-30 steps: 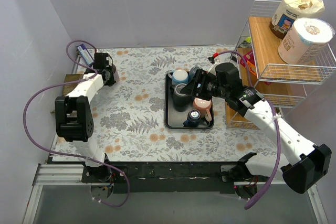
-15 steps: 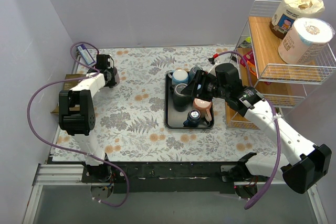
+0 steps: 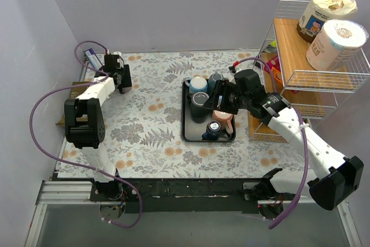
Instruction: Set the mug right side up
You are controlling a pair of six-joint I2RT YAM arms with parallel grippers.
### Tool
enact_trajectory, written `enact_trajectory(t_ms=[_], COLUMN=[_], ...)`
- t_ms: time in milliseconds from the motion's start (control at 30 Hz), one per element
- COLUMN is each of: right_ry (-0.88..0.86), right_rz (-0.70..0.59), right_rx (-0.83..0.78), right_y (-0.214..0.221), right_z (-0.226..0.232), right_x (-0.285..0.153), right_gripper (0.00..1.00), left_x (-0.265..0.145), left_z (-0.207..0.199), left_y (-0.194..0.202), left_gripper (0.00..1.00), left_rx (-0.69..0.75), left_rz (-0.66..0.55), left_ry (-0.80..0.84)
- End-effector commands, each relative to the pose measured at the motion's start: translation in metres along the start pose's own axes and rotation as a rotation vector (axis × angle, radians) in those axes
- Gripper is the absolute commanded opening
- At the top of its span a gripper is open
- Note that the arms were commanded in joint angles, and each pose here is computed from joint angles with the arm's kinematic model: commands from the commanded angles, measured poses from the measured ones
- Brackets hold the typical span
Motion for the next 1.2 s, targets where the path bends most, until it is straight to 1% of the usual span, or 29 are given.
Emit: enact_trajectory(t_ms=[0,67,100,167,200,233,300,400,433,467,533,567,600,633,733,900,1033,1167], right_ry=[0.123,0.177,0.223,0.265,0.277,0.286,0.351,0.425,0.438,0.453,0.498,0.505,0.514,0.519,0.534,0.603,0.650,0.686], right_rz=[-0.002,0.023,0.016,0.041,0.049,0.060,0.082,0.097,0.102,0.102,0.095,0.089,0.096,0.094,0.103,0.089,0.062,0.045], right_rx=[-0.032,-0.035,-0.037,-0.041,-0.038,-0.038,-0.037,-0.029,-0.019,-0.011,-0.005,0.009,0.009,0.014,0.046,0.161,0.216,0.246], right_y=[-0.005,-0.001,-0.001,0.004,0.006,0.011,0.021,0.033,0.036,0.037,0.038,0.038,0.039,0.041,0.050,0.066,0.068,0.067], right_z=[-0.018,-0.027,-0.035,-0.044,-0.047,-0.048,-0.059,-0.067,-0.067,-0.068,-0.071,-0.071,-0.072,-0.070,-0.070,-0.079,-0.086,-0.090], right_x=[-0.004,-0.004,-0.003,-0.001,0.001,0.003,0.009,0.017,0.019,0.021,0.025,0.027,0.032,0.033,0.040,0.047,0.053,0.064], right_gripper=[0.74,0.75,0.75,0.75,0.75,0.75,0.75,0.75,0.75,0.74,0.75,0.76,0.90,0.97,0.99,0.98,0.98,0.97], left_x=[-0.058,-0.072,-0.087,-0.104,-0.120,-0.126,-0.141,-0.162,-0.174,-0.180,-0.189,-0.202,-0.208,-0.214,-0.232,-0.252,-0.253,-0.249], left_z=[0.005,0.005,0.003,0.003,0.003,0.001,0.000,-0.009,-0.011,-0.017,-0.021,-0.023,-0.026,-0.028,-0.037,-0.046,-0.049,-0.052], left_y=[-0.071,-0.076,-0.083,-0.087,-0.095,-0.093,-0.098,-0.093,-0.092,-0.091,-0.087,-0.088,-0.087,-0.087,-0.079,-0.060,-0.046,-0.031], left_gripper=[0.66,0.71,0.73,0.75,0.76,0.77,0.79,0.86,0.91,0.93,0.98,0.98,0.98,0.98,0.98,0.98,0.98,0.98], left_rx=[-0.054,-0.083,-0.095,-0.119,-0.129,-0.130,-0.134,-0.141,-0.147,-0.148,-0.183,-0.190,-0.199,-0.199,-0.212,-0.229,-0.245,-0.316], left_rz=[-0.202,-0.219,-0.247,-0.260,-0.288,-0.271,-0.276,-0.258,-0.272,-0.277,-0.289,-0.313,-0.320,-0.332,-0.339,-0.343,-0.319,-0.274], left_ry=[0.031,0.044,0.062,0.085,0.097,0.114,0.139,0.218,0.242,0.286,0.321,0.353,0.379,0.400,0.478,0.570,0.595,0.598])
Point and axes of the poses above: each gripper's point midway between its finger pads, its own x axis out along the fingers, its own z axis along the line the jaws close on, y = z × x, the point moved 3 cm from there along -x, back along the fingers, and after that the axes turned 4 degrees about x, right-handed, at the moved point
